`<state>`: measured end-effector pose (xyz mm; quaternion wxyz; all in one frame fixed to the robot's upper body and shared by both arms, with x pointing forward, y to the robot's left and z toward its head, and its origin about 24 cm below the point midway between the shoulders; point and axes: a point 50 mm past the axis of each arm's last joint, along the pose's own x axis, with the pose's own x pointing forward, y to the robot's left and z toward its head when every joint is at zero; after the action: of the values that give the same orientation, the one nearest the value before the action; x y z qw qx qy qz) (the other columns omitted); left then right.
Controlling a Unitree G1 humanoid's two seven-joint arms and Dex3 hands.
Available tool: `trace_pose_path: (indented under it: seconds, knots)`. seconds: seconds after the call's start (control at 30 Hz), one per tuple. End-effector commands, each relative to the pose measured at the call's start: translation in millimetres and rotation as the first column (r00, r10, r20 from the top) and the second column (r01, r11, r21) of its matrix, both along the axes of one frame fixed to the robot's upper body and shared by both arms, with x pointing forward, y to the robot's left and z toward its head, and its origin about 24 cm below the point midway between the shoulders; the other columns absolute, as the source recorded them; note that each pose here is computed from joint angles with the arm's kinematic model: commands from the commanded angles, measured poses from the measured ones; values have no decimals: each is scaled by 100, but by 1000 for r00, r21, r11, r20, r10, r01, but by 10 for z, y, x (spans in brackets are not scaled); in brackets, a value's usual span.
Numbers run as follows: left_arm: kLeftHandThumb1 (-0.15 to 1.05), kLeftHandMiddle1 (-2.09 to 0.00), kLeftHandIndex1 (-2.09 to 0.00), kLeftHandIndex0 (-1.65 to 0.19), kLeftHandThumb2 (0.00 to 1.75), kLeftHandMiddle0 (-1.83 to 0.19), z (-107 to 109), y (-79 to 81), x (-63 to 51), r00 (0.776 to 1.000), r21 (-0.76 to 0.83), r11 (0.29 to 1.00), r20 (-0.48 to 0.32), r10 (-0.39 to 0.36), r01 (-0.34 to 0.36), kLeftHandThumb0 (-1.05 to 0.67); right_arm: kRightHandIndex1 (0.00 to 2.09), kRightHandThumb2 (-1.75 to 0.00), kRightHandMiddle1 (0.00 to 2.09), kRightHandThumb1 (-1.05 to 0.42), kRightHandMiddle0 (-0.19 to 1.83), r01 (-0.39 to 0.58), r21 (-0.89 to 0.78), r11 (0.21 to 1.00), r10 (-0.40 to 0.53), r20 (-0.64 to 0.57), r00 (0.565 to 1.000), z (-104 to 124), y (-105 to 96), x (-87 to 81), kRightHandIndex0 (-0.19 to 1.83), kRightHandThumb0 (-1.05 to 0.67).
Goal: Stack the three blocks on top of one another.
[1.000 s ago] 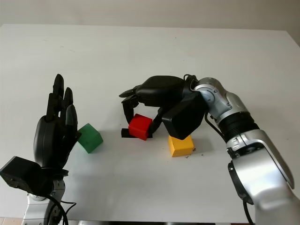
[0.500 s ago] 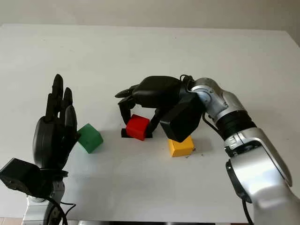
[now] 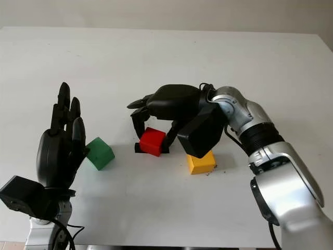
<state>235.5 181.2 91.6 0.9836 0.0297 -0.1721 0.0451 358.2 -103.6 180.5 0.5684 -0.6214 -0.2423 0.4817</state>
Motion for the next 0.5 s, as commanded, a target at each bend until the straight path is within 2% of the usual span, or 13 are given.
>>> trace_pose_path:
  seconds: [0.0,0.03,0.17,0.3,0.47]
  knots:
    - [105,-5,-6,8,59,9,-3,-5,-20,1000,2,1000,2,1,-1,-78,1,-5,21,-90,5,17,-21,1000,-16,28,999,139,-49,15,-13,-66]
    - [105,-5,-6,8,59,9,-4,-5,-21,1000,4,1000,3,0,0,-77,0,-5,13,-89,-2,23,-22,999,-22,30,999,160,-64,17,-16,-69]
    - [105,-5,-6,8,59,9,-13,-3,-16,1000,-2,1000,1,2,-2,-78,0,-5,5,-90,-12,58,16,998,-59,56,997,322,-165,17,-19,-74]
    - [105,-6,-5,8,58,8,-14,-6,-18,1000,0,1000,-7,6,-6,-79,0,-5,6,-90,-11,98,59,993,-102,77,992,489,-285,-11,-19,-74]
    - [105,-5,-5,8,59,9,-7,9,-19,1000,8,1000,-3,7,-7,-79,1,-6,8,-91,-6,150,179,972,-176,139,975,728,-569,-109,-19,-76]
